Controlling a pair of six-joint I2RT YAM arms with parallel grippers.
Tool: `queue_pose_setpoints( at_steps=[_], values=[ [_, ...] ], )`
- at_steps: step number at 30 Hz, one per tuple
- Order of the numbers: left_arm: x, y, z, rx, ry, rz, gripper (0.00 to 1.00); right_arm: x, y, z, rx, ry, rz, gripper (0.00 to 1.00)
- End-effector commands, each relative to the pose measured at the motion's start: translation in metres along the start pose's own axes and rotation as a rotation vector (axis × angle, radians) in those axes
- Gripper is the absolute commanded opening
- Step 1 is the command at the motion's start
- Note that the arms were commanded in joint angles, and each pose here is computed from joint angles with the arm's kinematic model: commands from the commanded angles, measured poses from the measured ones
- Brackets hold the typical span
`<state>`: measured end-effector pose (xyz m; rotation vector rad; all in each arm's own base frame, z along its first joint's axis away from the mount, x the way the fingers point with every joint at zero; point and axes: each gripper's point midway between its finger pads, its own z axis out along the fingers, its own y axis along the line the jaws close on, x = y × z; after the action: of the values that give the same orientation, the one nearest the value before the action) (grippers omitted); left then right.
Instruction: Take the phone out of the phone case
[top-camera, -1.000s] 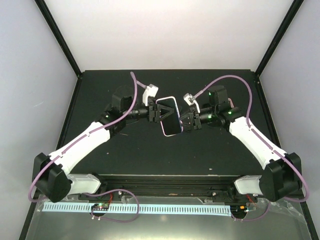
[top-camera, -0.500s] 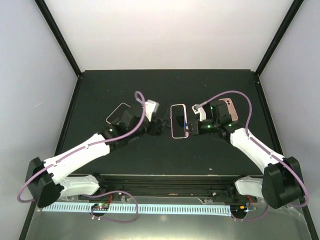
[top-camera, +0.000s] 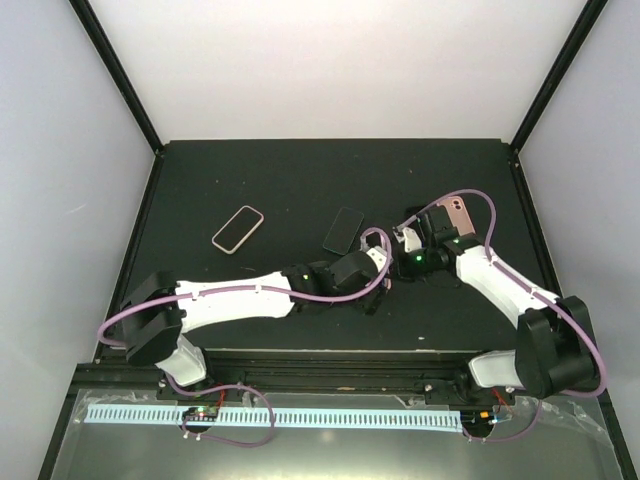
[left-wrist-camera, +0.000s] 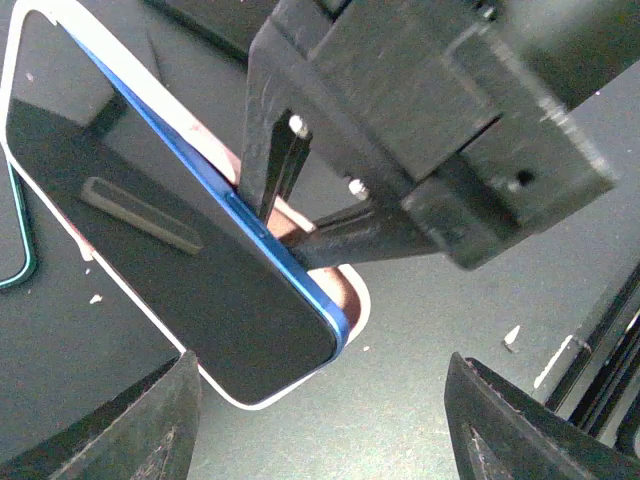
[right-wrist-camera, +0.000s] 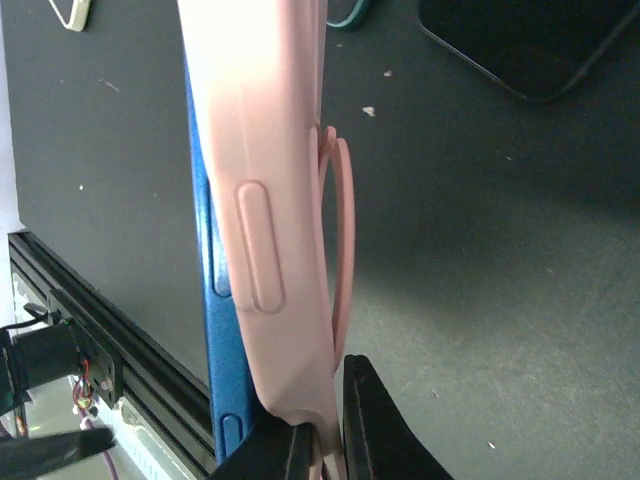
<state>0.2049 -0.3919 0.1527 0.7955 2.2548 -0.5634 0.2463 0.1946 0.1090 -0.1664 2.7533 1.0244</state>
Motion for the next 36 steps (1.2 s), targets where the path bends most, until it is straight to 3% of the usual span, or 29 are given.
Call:
queue_pose_setpoints(
  at_steps=[1, 8, 20, 27, 36],
  values=[
    [-0.021, -0.004, 0.0, -0.055, -0.055, 0.002, 0.69, -0.002, -0.006, 0.001, 0.004, -0.002, 0.057, 0.01],
    [-0.009, 0.007, 0.018, -0.143, -0.034, -0.024, 0.69, -0.011, -0.025, -0.003, 0.111, -0.079, 0.12, 0.01],
    [0.005, 0.016, 0.053, -0.277, 0.065, 0.061, 0.66, -0.008, -0.026, 0.004, 0.089, -0.066, 0.161, 0.01],
    [0.01, 0.018, 0.061, -0.296, 0.079, 0.095, 0.7, -0.01, -0.016, 0.005, 0.035, -0.056, 0.189, 0.01],
    [0.019, 0.052, 0.05, -0.47, 0.114, 0.211, 0.58, -0.006, -0.008, 0.001, -0.005, -0.048, 0.197, 0.01]
  ],
)
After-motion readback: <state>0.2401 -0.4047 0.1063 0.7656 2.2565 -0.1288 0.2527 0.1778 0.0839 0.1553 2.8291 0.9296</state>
